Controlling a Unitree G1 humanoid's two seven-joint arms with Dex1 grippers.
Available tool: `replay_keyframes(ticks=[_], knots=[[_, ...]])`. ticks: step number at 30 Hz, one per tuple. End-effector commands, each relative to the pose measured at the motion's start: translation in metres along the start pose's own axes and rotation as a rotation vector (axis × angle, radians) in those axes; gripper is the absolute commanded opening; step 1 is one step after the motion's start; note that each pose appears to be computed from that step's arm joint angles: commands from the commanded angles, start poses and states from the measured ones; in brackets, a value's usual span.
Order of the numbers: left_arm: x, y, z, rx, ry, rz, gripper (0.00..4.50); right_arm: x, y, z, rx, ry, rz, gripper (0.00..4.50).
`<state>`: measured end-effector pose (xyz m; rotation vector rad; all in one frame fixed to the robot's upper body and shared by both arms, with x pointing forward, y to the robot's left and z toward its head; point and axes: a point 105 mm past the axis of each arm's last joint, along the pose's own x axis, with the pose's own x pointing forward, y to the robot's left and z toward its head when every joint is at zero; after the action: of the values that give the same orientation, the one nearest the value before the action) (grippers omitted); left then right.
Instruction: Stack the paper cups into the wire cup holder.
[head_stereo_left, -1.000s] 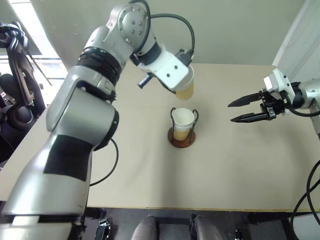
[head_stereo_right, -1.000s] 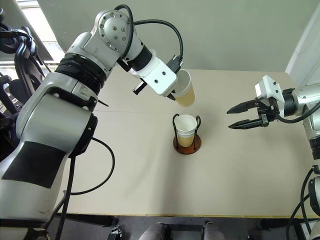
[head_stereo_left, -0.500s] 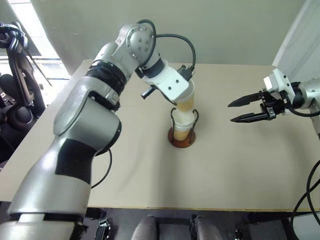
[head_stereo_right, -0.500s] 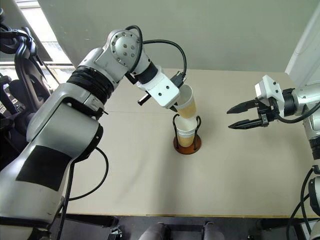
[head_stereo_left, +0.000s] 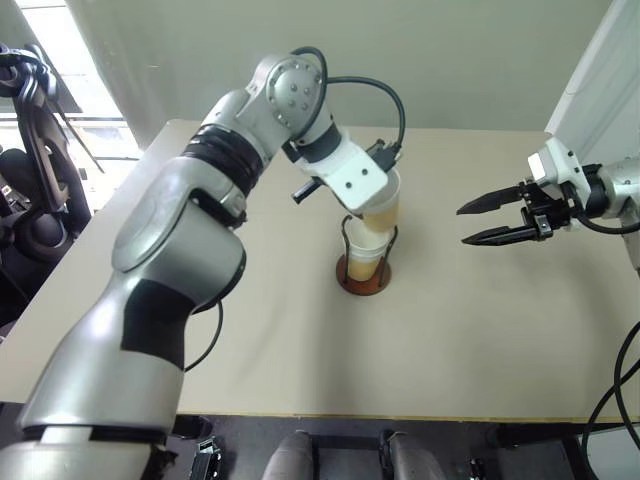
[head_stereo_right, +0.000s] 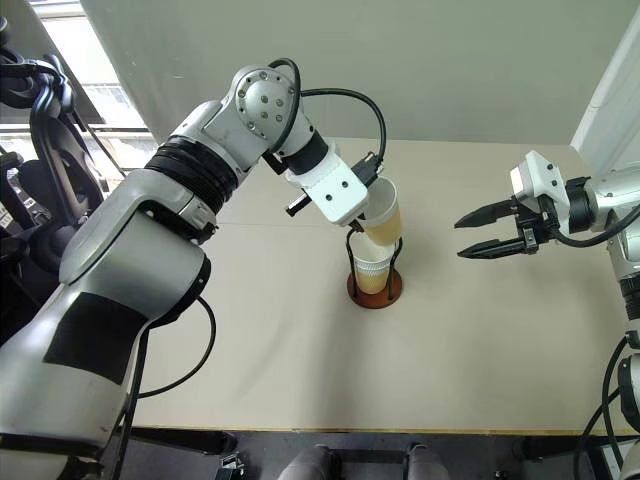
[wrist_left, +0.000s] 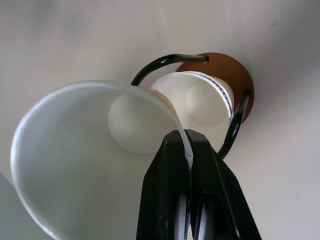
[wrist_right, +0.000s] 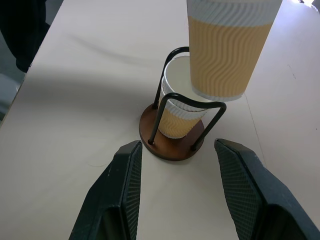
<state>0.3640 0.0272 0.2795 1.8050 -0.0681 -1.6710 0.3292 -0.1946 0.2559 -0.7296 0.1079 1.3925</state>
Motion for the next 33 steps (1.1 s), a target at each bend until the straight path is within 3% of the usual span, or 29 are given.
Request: replay_keyframes(ticks=[1, 26, 29, 33], knots=[[-0.006, -0.003, 0.001, 0.016, 0.003, -0.018, 0.02, -0.010, -0.002, 0.011, -0.048, 0.003, -0.026, 2.32], [0.002, -0.013, 0.004, -0.006, -0.038, -0.067, 0.02, -0.012, 0.000, 0.008, -0.046, 0.023, -0.036, 2.32], [0.002, -0.011, 0.006, -0.016, -0.048, -0.066, 0.61, -0.012, 0.000, 0.008, -0.040, 0.026, -0.032, 2.32], [0.001, -0.006, 0.011, -0.028, -0.086, -0.037, 2.02, -0.012, 0.000, 0.007, -0.037, 0.027, -0.031, 2.32]])
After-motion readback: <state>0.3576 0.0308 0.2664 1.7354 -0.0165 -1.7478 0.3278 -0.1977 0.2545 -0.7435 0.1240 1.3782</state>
